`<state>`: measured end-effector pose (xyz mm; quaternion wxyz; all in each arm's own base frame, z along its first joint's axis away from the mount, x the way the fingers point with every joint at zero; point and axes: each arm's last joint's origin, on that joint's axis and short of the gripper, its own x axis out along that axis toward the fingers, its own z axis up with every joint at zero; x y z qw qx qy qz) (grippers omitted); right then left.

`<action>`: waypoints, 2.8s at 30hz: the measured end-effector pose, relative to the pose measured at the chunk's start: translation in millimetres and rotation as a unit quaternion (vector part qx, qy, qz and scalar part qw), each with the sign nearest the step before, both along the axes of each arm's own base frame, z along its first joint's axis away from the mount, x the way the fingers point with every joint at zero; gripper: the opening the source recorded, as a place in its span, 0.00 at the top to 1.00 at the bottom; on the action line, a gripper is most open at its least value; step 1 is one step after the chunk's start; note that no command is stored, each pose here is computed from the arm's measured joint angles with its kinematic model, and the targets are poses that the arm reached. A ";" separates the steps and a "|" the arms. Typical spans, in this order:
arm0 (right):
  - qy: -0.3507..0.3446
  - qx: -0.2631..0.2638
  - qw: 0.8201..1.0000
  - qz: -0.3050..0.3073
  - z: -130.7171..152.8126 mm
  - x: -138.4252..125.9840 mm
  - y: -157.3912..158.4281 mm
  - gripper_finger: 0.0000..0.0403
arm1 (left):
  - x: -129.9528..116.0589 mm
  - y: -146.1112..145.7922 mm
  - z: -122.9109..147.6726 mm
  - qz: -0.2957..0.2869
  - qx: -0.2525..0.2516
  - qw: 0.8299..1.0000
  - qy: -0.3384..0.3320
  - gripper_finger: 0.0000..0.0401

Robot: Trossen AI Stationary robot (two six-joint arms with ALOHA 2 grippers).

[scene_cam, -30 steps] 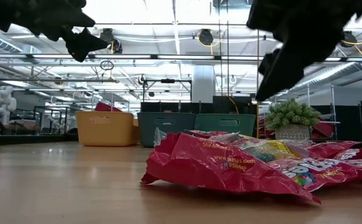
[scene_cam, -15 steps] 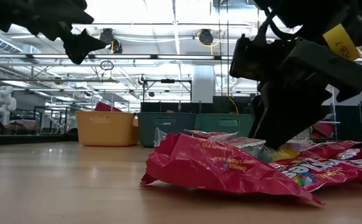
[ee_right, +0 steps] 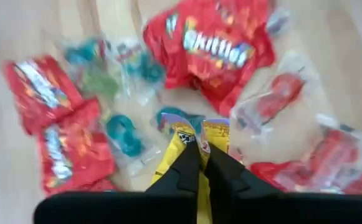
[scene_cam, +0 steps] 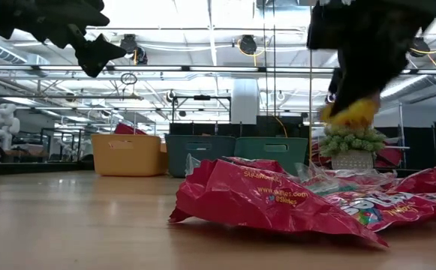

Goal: Sort candy
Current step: Put the yellow candy into the green bin, then put the red candy into the yellow bin

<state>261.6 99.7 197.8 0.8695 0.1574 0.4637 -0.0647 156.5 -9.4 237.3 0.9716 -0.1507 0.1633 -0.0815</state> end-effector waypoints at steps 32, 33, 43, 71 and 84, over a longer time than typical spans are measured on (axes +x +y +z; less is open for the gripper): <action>-0.130 -0.063 0.934 -0.328 41.4 13.1 -205.1 0.71 | 0.8 0.9 1.9 0.009 0.031 0.999 -0.016 0.30; -0.130 -0.060 0.935 -0.323 41.3 13.3 -204.6 0.68 | 0.8 0.9 1.9 0.009 0.031 0.999 -0.015 0.30; -0.133 -0.065 0.939 -0.311 43.8 12.6 -203.9 0.45 | 0.8 1.0 1.9 0.009 0.031 0.999 -0.015 0.30; -0.134 -0.101 0.982 0.082 22.8 50.2 -95.7 0.40 | 0.9 1.0 2.2 0.009 0.028 0.999 -0.017 0.30; -0.066 -0.067 0.984 0.151 -49.7 72.9 -35.3 0.40 | 0.9 0.9 2.4 0.009 0.028 0.999 -0.018 0.30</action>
